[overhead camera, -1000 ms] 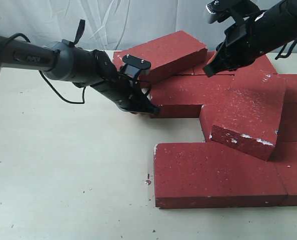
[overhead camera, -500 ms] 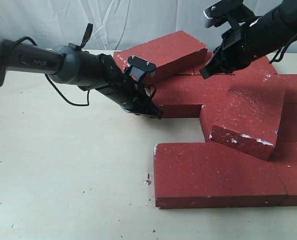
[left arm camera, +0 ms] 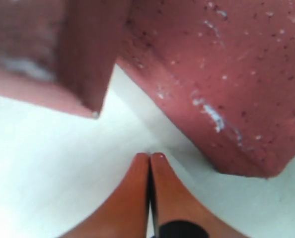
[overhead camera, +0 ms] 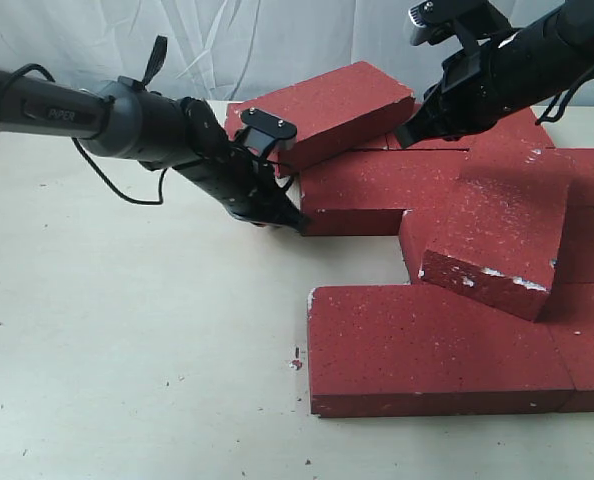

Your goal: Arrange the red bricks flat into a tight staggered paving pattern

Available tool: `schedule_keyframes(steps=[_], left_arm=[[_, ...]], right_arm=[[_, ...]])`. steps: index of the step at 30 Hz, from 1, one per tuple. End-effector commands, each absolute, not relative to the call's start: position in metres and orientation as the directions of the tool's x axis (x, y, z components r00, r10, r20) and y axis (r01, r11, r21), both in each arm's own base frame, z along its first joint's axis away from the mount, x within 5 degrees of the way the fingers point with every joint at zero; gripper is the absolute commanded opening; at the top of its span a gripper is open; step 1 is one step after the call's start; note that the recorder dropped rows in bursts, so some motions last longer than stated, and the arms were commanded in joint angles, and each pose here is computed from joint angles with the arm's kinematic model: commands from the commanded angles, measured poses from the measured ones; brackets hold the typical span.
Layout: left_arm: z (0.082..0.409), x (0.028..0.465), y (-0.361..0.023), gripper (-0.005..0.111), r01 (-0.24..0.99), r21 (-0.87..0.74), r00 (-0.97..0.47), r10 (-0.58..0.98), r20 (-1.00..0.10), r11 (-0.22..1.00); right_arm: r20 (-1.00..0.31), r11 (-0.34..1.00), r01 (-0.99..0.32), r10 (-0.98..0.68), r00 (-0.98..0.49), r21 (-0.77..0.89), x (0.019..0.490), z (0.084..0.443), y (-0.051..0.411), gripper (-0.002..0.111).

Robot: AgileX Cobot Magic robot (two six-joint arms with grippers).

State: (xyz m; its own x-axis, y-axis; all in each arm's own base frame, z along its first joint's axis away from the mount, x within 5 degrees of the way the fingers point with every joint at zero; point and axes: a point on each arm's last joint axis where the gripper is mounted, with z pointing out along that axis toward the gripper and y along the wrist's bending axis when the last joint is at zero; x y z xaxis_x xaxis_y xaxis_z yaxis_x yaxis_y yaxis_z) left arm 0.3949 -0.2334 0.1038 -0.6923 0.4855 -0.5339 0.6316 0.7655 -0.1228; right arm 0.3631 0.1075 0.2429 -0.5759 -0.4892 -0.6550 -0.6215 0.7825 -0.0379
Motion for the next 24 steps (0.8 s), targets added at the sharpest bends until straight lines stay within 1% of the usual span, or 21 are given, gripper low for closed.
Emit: schedule_keyframes(steps=[1,4,8,15,21,24], left_arm=[[0.109,0.398,-0.215,0.000,0.623,-0.137,-0.718,0.493,-0.492,0.770],[0.117,0.399,-0.203,0.000,0.614,-0.157,-0.734,0.487,-0.474,0.773],[0.123,0.393,-0.197,0.000,0.630,-0.159,-0.734,0.516,-0.442,0.760],[0.122,0.374,-0.187,0.000,0.657,-0.141,-0.725,0.569,-0.388,0.741],[0.145,0.360,-0.179,0.000,0.684,-0.101,-0.691,0.598,-0.407,0.722],[0.158,0.353,-0.180,0.000,0.730,-0.072,-0.636,0.637,-0.436,0.680]], right_arm=[[-0.661,0.792,-0.610,-0.476,-0.580,-0.034,0.364,0.242,0.106,-0.001],[-0.672,0.800,-0.600,-0.458,-0.582,-0.025,0.365,0.243,0.106,-0.001],[-0.673,0.801,-0.598,-0.454,-0.584,-0.022,0.365,0.243,0.106,-0.001],[-0.673,0.801,-0.598,-0.451,-0.586,-0.016,0.364,0.243,0.107,-0.001],[-0.675,0.802,-0.597,-0.449,-0.586,-0.015,0.364,0.243,0.107,-0.001],[-0.647,0.772,-0.629,-0.526,-0.553,-0.090,0.364,0.241,0.103,-0.001]])
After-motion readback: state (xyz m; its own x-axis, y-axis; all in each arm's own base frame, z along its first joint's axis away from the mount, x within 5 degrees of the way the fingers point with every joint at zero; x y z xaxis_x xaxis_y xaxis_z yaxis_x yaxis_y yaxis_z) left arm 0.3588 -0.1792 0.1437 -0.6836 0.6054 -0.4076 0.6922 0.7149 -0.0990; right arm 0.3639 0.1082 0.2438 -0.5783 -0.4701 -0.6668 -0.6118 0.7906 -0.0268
